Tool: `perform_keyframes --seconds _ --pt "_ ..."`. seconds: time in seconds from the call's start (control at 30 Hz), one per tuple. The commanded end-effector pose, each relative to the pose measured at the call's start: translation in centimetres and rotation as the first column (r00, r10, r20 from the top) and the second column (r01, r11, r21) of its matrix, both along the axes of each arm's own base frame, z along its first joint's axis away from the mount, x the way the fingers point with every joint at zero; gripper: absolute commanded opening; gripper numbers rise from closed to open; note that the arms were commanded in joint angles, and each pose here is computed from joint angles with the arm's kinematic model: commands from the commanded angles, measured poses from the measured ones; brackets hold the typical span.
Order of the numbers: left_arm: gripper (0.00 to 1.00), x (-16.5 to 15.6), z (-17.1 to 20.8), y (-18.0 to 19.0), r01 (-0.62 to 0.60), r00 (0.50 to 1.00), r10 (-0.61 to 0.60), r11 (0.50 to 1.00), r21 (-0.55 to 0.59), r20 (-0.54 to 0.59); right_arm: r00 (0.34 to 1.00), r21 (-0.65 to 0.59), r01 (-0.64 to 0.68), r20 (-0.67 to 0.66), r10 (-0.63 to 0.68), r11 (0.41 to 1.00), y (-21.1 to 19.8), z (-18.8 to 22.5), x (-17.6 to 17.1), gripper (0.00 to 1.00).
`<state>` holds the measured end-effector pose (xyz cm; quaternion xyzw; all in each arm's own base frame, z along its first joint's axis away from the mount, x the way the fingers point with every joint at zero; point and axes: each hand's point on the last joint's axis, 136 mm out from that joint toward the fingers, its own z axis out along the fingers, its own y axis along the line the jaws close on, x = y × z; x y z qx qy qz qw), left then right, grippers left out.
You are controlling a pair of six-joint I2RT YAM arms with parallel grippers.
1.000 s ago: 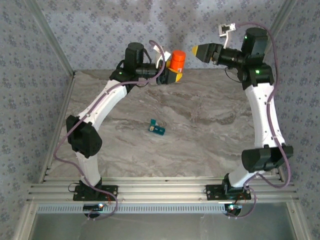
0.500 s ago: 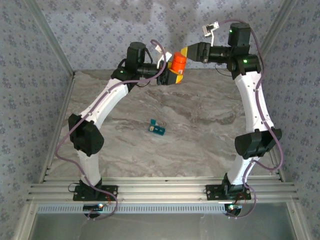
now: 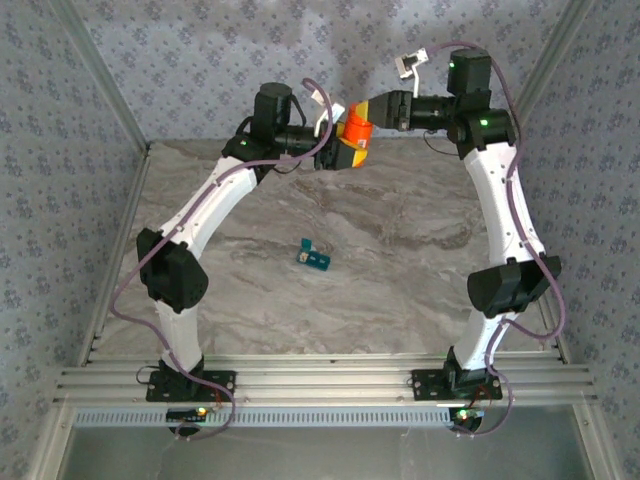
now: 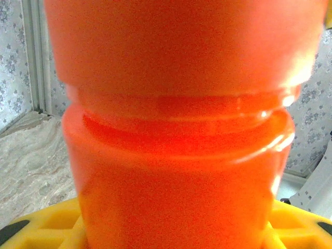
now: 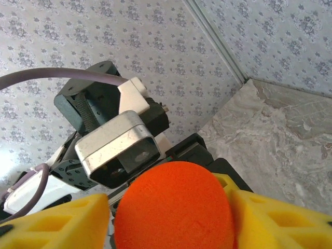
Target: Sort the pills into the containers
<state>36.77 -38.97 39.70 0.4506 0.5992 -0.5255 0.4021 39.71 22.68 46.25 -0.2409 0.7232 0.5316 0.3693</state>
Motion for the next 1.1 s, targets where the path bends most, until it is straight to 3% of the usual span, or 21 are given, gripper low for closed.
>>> perform_keyframes --seconds 0.0,0.13,0.3,0.67,1.07 --pt "0.0 -0.7 1.5 -0.2 0.028 0.999 -0.027 0.999 -0.024 0.034 1.0 0.0 -0.029 0.008 0.029 1.0 0.6 0.5 -0.8 0.55" --pt "0.0 -0.6 1.6 -0.2 0.022 0.999 -0.021 0.999 -0.024 0.038 1.0 -0.011 -0.024 -0.002 0.024 1.0 0.6 0.0 -0.9 0.43" --pt "0.0 -0.1 1.7 -0.2 -0.006 0.999 0.007 1.0 -0.022 0.047 1.0 -0.039 0.026 -0.004 -0.027 0.999 0.6 -0.8 -0.7 0.38" --pt "0.0 1.8 2.9 0.2 -0.141 0.983 0.146 0.989 -0.051 0.112 0.948 -0.089 0.318 -0.004 -0.32 0.944 -0.3 -3.9 1.0 0.37" --pt "0.0 2.1 3.2 -0.5 -0.171 0.975 0.18 0.983 -0.072 0.129 0.912 -0.106 0.406 -0.016 -0.409 0.908 -0.4 -4.8 1.2 0.37"
